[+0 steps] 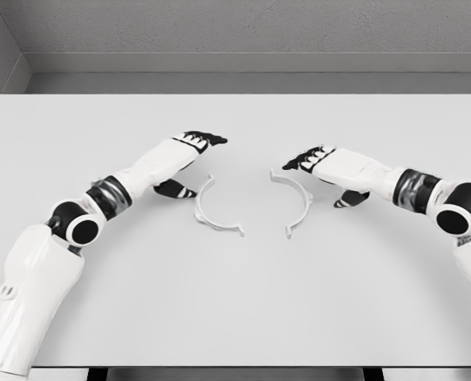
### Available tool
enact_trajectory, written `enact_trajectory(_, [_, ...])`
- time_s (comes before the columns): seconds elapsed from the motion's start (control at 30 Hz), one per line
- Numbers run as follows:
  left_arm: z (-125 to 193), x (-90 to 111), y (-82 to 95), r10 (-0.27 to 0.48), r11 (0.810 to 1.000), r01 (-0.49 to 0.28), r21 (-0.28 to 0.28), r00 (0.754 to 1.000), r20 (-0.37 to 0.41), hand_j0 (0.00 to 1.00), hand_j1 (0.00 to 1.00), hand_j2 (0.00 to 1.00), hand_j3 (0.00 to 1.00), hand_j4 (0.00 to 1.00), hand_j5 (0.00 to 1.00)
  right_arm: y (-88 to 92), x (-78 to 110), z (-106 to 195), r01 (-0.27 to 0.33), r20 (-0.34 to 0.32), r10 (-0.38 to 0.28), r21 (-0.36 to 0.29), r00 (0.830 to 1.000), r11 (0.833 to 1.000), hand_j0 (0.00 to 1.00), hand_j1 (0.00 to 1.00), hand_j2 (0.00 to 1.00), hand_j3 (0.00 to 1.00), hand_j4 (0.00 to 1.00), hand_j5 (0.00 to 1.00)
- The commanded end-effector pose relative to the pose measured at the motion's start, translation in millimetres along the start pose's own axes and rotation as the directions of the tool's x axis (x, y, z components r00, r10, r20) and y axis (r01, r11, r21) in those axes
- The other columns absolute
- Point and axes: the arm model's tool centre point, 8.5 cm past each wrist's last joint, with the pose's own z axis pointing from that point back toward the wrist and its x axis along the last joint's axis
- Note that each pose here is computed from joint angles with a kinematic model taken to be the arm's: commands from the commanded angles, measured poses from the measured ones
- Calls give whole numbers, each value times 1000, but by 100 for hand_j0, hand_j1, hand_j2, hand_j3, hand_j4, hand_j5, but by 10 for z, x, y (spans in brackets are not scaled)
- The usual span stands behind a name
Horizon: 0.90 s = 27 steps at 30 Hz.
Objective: Assemble PVC drainage pipe clamps
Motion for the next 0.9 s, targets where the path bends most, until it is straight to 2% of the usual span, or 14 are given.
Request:
enact_trajectory(0.0, [-20, 13, -18, 7, 1000, -7, 0, 1000, 0, 100, 100, 100, 100, 100, 100, -140, 71, 75, -21, 14, 21, -30, 1000, 999, 100, 100, 100, 100, 100, 100])
enact_trajectory(0.03, [-24, 18, -20, 7, 1000, -7, 0, 1000, 1, 100, 100, 100, 100, 100, 100, -148, 83, 87, 18, 38, -16, -49, 999, 999, 100, 100, 100, 100, 100, 100])
enact_trajectory(0.07, [-27, 17, -29, 7, 1000, -7, -2, 1000, 1, 100, 100, 100, 100, 100, 100, -155, 89, 88, 30, 46, -27, -56, 999, 998, 100, 100, 100, 100, 100, 100])
enact_trajectory(0.2, [-64, 52, -48, 18, 1000, -18, 2, 1000, 8, 100, 100, 100, 100, 100, 100, -161, 118, 56, 39, 53, -35, -64, 998, 997, 100, 100, 100, 100, 100, 100])
enact_trajectory(0.3, [-15, 13, 19, 14, 1000, -14, 18, 1000, 1, 100, 100, 100, 100, 100, 100, -141, 132, 52, 66, 64, -61, -69, 996, 995, 100, 100, 100, 100, 100, 100])
enact_trajectory(0.47, [12, 70, 51, 5, 1000, -6, 30, 1000, 22, 100, 100, 100, 100, 100, 100, -117, 140, 42, 70, 66, -65, -65, 996, 995, 100, 100, 100, 100, 100, 100])
enact_trajectory(0.53, [23, 80, 58, 1, 999, -2, 32, 1000, 28, 100, 100, 100, 100, 100, 100, -113, 115, 36, 72, 60, -68, -62, 996, 995, 100, 100, 100, 100, 100, 100])
enact_trajectory(0.63, [66, 110, 44, -5, 999, 4, 32, 999, 33, 100, 100, 100, 100, 100, 100, -13, 46, -62, 113, 46, -110, -48, 993, 992, 100, 100, 100, 100, 100, 100])
enact_trajectory(0.77, [173, 99, -46, -9, 1000, 8, 12, 1000, 27, 100, 100, 100, 100, 100, 100, -45, -89, -108, 126, 20, -125, -45, 992, 991, 100, 100, 100, 100, 100, 100])
enact_trajectory(0.87, [176, 106, -60, -7, 1000, 7, 10, 1000, 28, 100, 100, 100, 100, 100, 100, -40, -111, -150, 138, 17, -137, -45, 990, 989, 100, 100, 100, 100, 100, 100])
